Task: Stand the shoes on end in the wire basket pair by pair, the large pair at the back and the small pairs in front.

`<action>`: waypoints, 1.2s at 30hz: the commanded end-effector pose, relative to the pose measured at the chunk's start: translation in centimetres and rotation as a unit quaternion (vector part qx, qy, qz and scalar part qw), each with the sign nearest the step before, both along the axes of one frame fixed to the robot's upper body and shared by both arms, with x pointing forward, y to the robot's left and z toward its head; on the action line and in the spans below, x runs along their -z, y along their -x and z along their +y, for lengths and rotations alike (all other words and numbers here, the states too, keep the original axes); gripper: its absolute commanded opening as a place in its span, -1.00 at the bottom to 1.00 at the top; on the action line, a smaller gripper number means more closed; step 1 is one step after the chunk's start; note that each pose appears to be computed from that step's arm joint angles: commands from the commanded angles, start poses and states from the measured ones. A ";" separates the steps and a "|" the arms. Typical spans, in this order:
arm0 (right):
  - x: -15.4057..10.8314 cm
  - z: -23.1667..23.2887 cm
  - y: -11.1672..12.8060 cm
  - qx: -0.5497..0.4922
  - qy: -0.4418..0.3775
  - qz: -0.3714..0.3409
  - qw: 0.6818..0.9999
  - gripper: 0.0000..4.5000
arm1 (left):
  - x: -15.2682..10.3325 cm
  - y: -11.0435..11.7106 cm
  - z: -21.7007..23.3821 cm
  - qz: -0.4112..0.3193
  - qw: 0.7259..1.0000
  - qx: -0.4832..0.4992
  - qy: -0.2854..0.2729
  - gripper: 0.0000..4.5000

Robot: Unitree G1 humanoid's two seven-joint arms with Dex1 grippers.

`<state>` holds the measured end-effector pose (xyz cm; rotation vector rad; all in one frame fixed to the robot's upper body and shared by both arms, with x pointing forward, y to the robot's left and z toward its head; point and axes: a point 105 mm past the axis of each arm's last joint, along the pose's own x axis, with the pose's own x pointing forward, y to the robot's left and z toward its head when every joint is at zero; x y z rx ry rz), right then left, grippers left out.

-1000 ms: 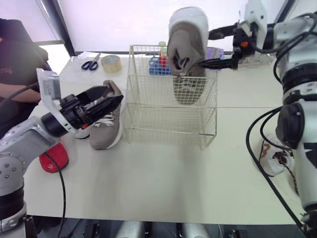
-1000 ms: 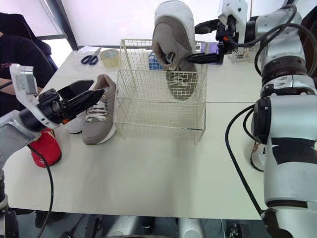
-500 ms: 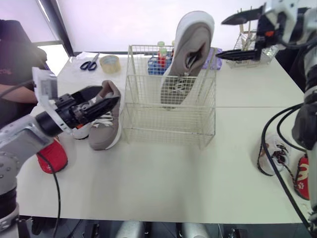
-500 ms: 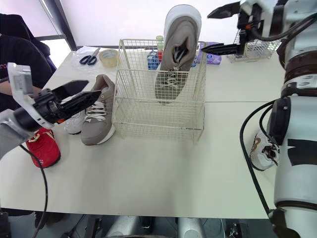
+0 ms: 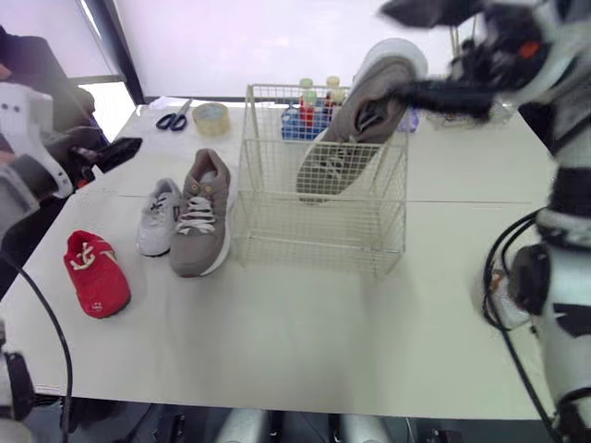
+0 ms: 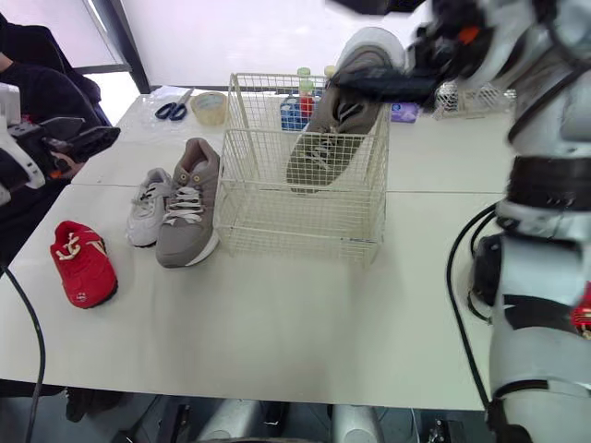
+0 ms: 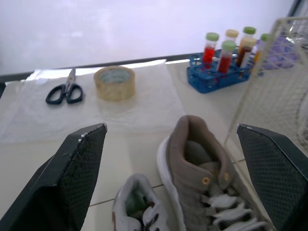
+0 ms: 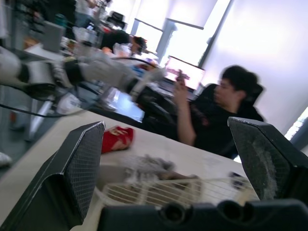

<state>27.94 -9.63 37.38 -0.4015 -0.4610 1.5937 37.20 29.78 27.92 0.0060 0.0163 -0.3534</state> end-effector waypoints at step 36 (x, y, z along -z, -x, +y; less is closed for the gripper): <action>1.2 1.7 4.2 0.018 -0.005 0.014 1.000 1.00 | 7.7 -9.2 -5.4 0.104 0.989 -0.040 -0.099 -0.98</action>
